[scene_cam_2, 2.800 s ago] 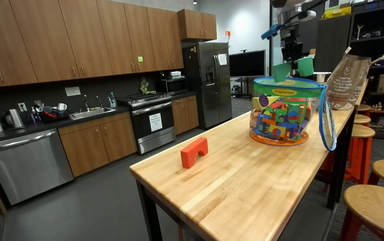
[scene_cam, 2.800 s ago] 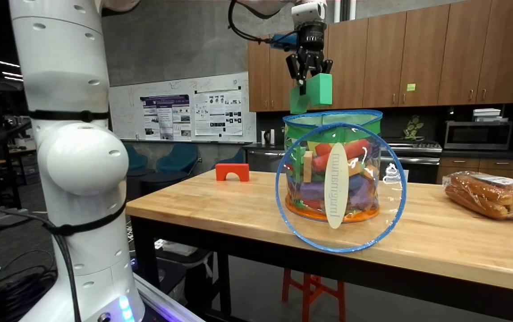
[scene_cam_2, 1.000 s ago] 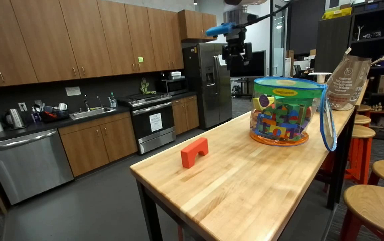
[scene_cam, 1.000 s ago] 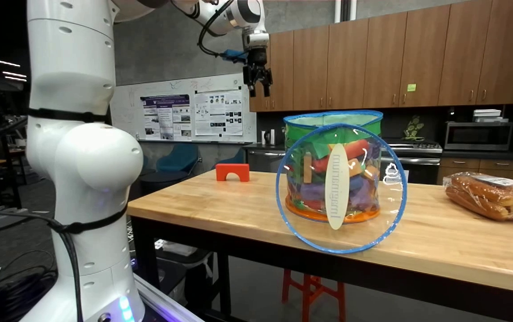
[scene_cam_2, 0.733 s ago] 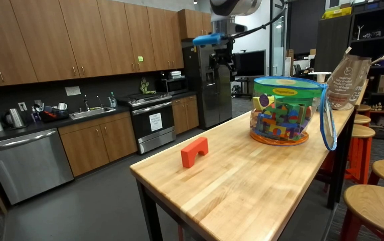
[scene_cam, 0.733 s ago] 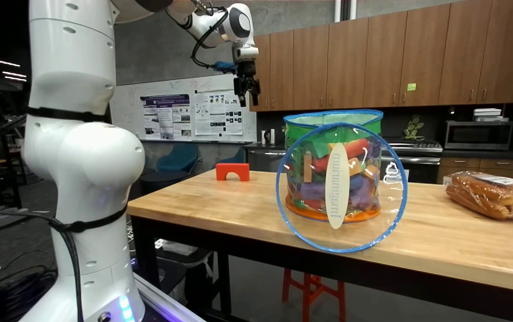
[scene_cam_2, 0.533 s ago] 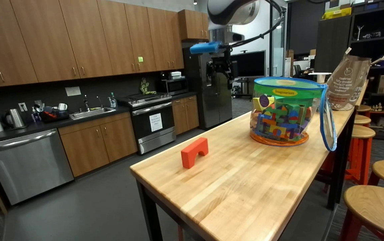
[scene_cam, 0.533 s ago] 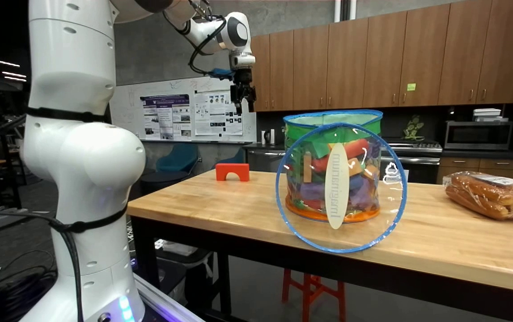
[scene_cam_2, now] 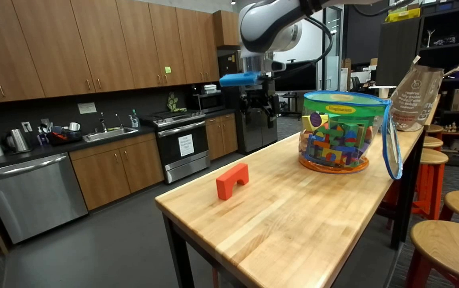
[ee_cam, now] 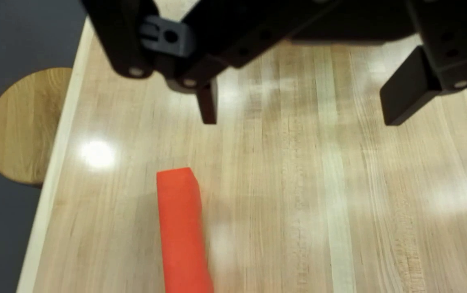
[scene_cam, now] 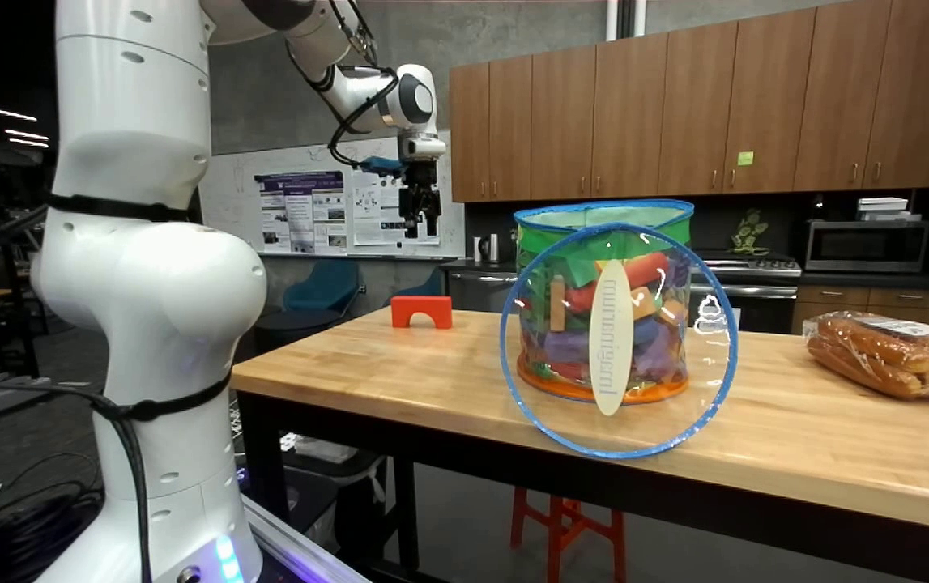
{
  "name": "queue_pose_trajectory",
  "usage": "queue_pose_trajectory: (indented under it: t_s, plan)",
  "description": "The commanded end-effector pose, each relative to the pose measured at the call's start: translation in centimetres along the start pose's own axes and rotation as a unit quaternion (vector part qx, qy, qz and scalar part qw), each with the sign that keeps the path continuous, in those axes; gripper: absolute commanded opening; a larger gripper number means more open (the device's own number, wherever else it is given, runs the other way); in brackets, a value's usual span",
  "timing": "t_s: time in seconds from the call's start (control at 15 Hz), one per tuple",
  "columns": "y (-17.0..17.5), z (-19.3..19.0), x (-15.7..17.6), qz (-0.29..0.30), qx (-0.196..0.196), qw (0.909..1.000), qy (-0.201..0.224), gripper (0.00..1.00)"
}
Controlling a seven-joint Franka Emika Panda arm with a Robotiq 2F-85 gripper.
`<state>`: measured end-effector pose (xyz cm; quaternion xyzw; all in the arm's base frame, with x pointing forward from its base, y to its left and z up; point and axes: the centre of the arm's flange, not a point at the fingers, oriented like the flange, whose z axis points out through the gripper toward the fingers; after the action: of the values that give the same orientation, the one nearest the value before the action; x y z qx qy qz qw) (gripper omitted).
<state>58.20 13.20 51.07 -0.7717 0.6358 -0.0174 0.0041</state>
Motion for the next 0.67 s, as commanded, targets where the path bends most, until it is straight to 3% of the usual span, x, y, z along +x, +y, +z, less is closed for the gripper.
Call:
queue_pose_trajectory:
  t_s: [0.0, 0.6]
  plan:
    - [-0.7, 2.5, -1.4, -0.038, -0.013, 0.9991, -0.006, 1.00]
    - [-5.2, 6.5, -3.6, -0.104, -0.010, 0.9945, -0.004, 1.00]
